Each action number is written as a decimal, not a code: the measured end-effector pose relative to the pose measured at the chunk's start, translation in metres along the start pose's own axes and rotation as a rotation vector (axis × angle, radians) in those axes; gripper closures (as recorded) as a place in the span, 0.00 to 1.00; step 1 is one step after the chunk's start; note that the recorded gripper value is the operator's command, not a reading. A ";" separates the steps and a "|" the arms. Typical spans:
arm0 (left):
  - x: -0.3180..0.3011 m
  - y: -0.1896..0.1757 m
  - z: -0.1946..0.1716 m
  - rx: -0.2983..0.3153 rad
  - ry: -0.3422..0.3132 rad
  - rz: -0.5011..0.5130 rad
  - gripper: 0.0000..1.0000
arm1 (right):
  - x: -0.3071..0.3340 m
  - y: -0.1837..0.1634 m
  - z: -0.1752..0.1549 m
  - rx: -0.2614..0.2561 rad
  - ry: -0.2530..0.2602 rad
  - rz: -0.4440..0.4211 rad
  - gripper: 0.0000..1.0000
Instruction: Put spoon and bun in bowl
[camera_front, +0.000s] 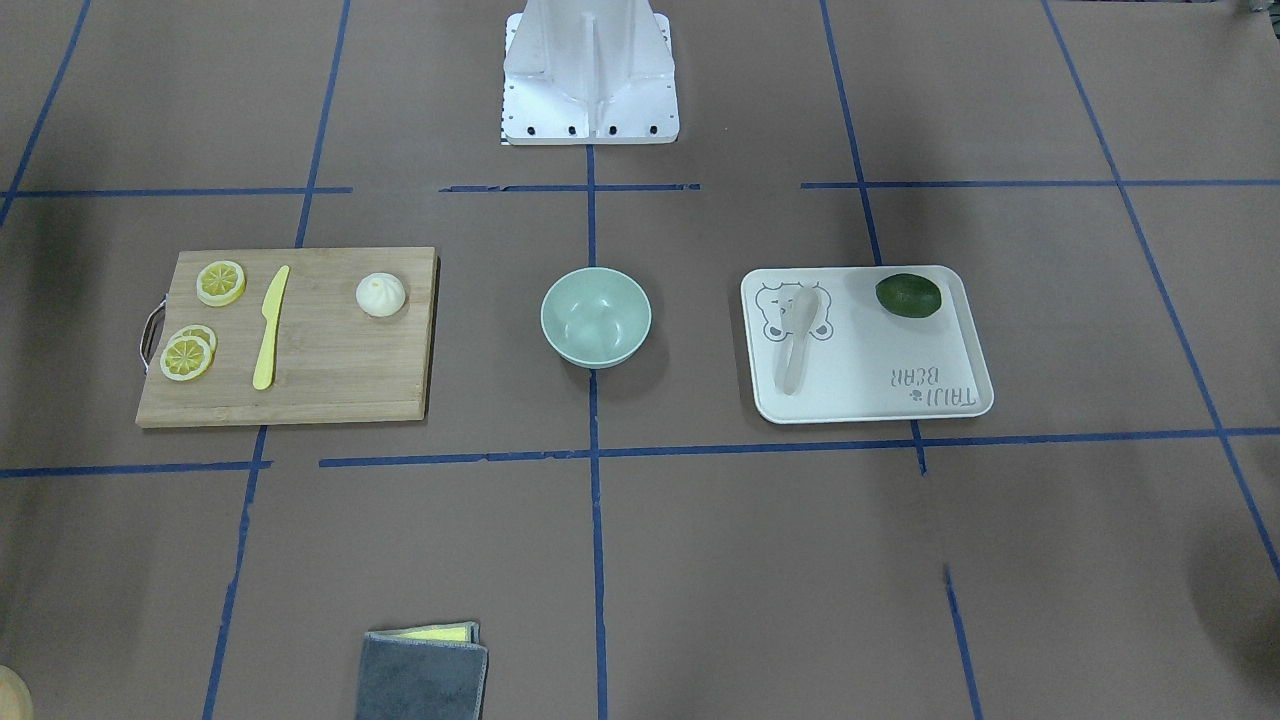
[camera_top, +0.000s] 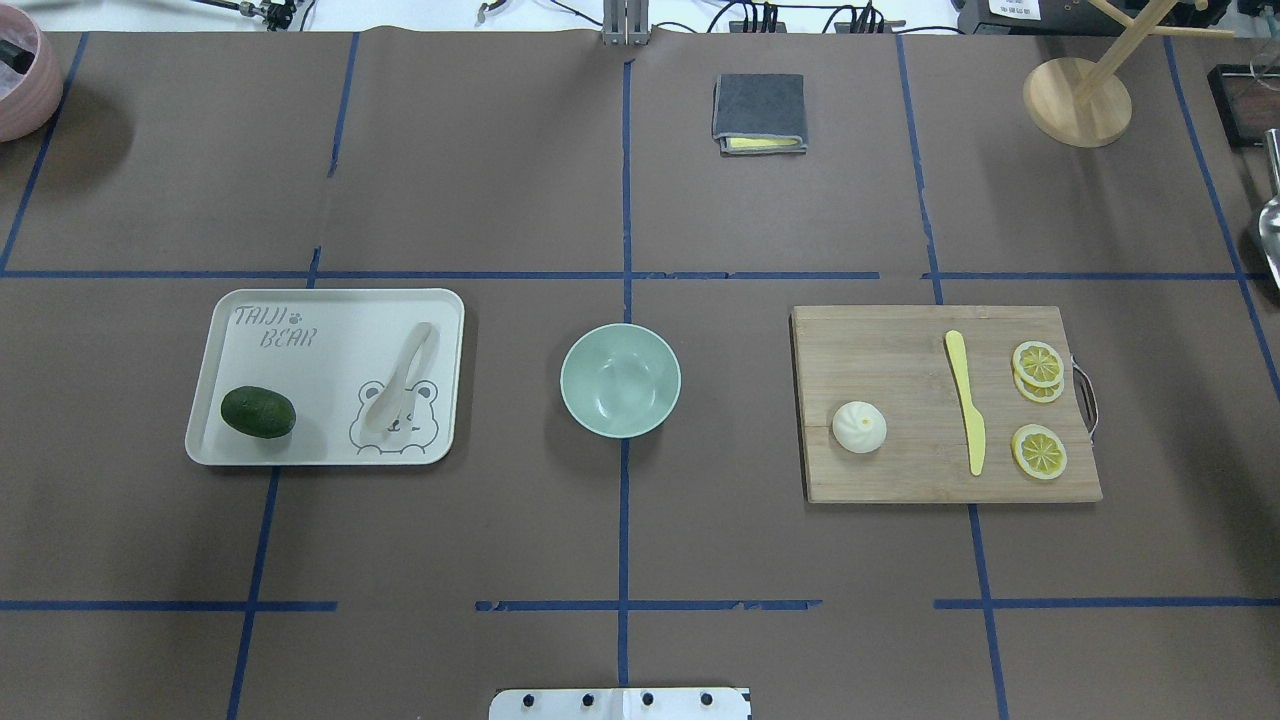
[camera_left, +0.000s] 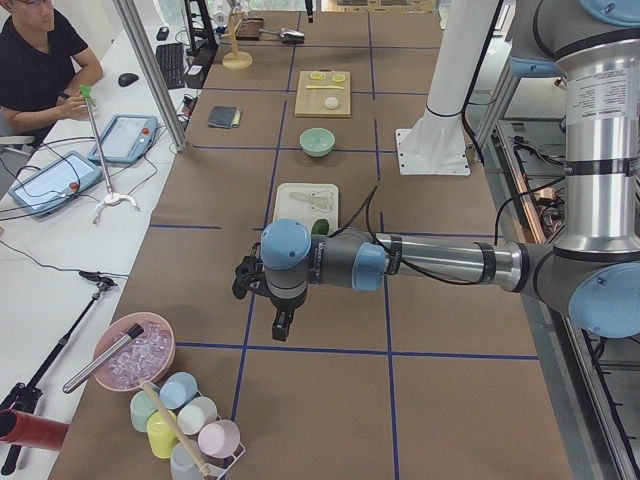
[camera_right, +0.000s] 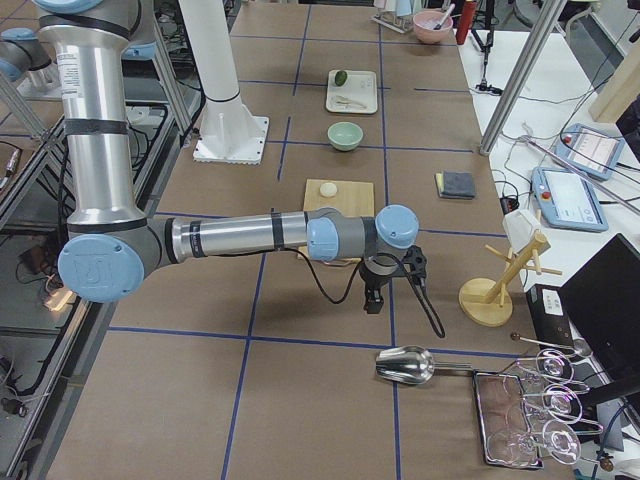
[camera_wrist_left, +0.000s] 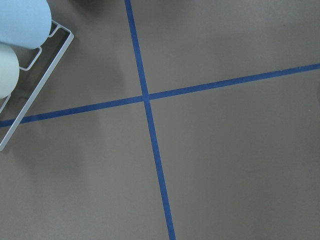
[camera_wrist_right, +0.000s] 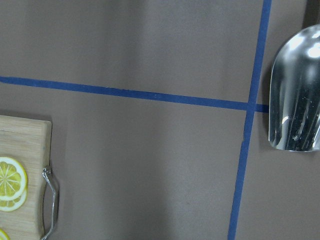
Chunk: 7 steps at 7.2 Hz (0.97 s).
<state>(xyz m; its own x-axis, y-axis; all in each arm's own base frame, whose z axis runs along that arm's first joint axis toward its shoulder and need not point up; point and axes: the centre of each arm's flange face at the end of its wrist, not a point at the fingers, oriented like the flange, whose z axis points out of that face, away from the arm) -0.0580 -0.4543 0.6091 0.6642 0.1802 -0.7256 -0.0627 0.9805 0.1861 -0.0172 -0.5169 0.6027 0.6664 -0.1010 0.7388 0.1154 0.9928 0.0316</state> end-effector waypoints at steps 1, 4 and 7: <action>0.003 -0.001 0.003 -0.008 0.001 0.005 0.00 | 0.000 0.000 0.000 0.004 0.000 -0.002 0.00; 0.010 -0.002 0.016 -0.037 0.004 0.019 0.00 | -0.003 0.001 -0.003 0.012 -0.002 -0.009 0.00; 0.009 -0.001 0.019 -0.038 0.012 0.022 0.00 | -0.002 0.002 -0.002 0.009 -0.007 -0.006 0.00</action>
<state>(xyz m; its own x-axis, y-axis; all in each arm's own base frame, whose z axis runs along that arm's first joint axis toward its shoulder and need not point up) -0.0377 -0.4550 0.6147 0.6537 0.2024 -0.7292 -0.1057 0.9785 0.1768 -0.0166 -0.5147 0.6002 0.6605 -0.1066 0.7432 0.1127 0.9927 0.0422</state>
